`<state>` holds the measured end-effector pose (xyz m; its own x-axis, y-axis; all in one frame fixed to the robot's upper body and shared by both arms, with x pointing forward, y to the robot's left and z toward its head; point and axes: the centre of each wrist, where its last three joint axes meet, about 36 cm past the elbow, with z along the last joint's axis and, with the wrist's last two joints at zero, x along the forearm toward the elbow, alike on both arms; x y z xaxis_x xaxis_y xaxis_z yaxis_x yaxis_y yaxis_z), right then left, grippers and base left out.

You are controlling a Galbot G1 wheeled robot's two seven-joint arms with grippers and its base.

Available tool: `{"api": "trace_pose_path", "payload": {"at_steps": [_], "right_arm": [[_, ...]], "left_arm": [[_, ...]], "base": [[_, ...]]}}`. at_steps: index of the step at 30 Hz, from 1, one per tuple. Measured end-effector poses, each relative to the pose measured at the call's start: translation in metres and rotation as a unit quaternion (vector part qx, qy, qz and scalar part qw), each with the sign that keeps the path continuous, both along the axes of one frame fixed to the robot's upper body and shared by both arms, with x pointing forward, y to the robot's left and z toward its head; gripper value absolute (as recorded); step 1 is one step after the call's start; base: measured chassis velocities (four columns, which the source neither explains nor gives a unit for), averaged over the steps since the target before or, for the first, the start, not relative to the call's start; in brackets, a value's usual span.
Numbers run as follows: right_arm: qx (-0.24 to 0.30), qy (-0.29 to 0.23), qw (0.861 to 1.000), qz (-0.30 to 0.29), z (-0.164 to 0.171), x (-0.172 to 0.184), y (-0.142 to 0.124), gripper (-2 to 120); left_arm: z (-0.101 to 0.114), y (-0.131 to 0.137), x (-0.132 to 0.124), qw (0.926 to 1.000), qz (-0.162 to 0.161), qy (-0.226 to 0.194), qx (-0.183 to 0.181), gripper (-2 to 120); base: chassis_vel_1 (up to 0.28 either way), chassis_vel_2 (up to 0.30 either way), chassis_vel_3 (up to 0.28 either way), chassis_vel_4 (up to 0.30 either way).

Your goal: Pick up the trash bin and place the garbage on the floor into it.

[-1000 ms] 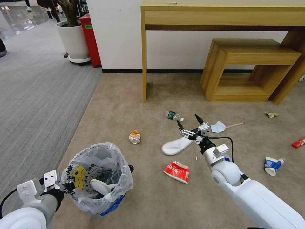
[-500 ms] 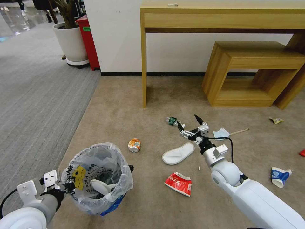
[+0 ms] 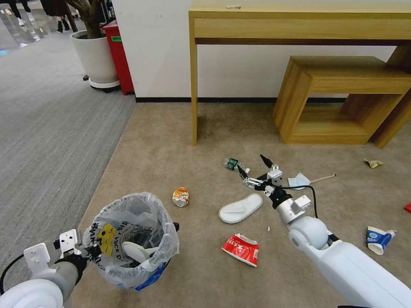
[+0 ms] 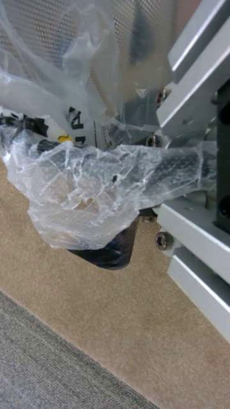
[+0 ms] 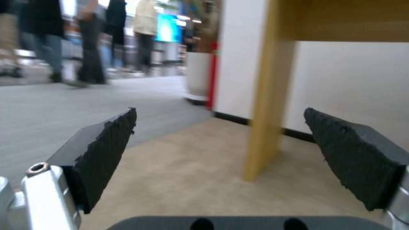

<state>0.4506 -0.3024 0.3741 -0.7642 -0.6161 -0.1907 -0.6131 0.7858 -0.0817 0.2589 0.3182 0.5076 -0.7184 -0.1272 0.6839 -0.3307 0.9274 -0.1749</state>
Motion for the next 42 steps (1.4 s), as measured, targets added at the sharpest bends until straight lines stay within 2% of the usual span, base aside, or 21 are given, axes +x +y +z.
{"api": "trace_pose_path", "payload": {"at_steps": [4,7,15,17,19,24,34,39,41,42], "right_arm": [[-0.003,-0.002,0.999,0.047,0.0,-0.004,-0.018,100],[-0.013,-0.001,0.999,0.052,0.002,-0.005,-0.027,100],[-0.09,0.064,0.994,-0.001,0.02,-0.012,-0.056,100],[-0.093,0.069,0.993,-0.004,0.02,-0.013,-0.056,100],[-0.114,0.102,0.988,-0.023,0.018,-0.021,-0.061,100],[-0.145,0.133,0.98,-0.037,0.016,-0.029,-0.066,100],[-0.207,0.17,0.963,-0.029,0.019,-0.038,-0.078,100],[-0.233,0.202,0.951,-0.019,0.023,-0.045,-0.081,100],[-0.252,0.226,0.941,-0.008,0.022,-0.049,-0.081,100],[-0.252,0.226,0.941,-0.008,0.022,-0.049,-0.081,100]], "left_arm": [[-0.002,0.0,0.001,1.0,0.001,0.001,-0.001,1],[-0.004,0.001,0.002,1.0,0.002,0.001,-0.001,1],[-0.006,0.001,0.004,1.0,0.001,0.002,-0.002,1],[-0.006,0.001,0.004,1.0,0.001,0.002,-0.002,1],[-0.007,0.002,0.005,1.0,0.001,0.003,-0.001,1],[-0.008,0.003,0.006,1.0,0.001,0.003,-0.001,1],[-0.012,0.002,0.007,1.0,-0.001,0.004,0.0,1],[-0.012,0.002,0.007,1.0,-0.002,0.004,0.001,1],[-0.012,0.002,0.007,1.0,-0.003,0.003,0.002,1],[-0.012,0.002,0.007,1.0,-0.003,0.003,0.002,1]], "base": [[0.0,0.0,0.0,0.0],[0.0,0.0,0.0,0.0],[0.0,0.0,0.0,0.0],[0.0,0.0,0.0,0.0],[0.0,0.0,0.0,0.0],[0.0,0.0,0.0,0.0],[0.0,0.0,0.0,0.0],[0.0,0.0,0.0,0.0],[0.0,0.0,0.0,0.0],[0.0,0.0,0.0,0.0]]}}
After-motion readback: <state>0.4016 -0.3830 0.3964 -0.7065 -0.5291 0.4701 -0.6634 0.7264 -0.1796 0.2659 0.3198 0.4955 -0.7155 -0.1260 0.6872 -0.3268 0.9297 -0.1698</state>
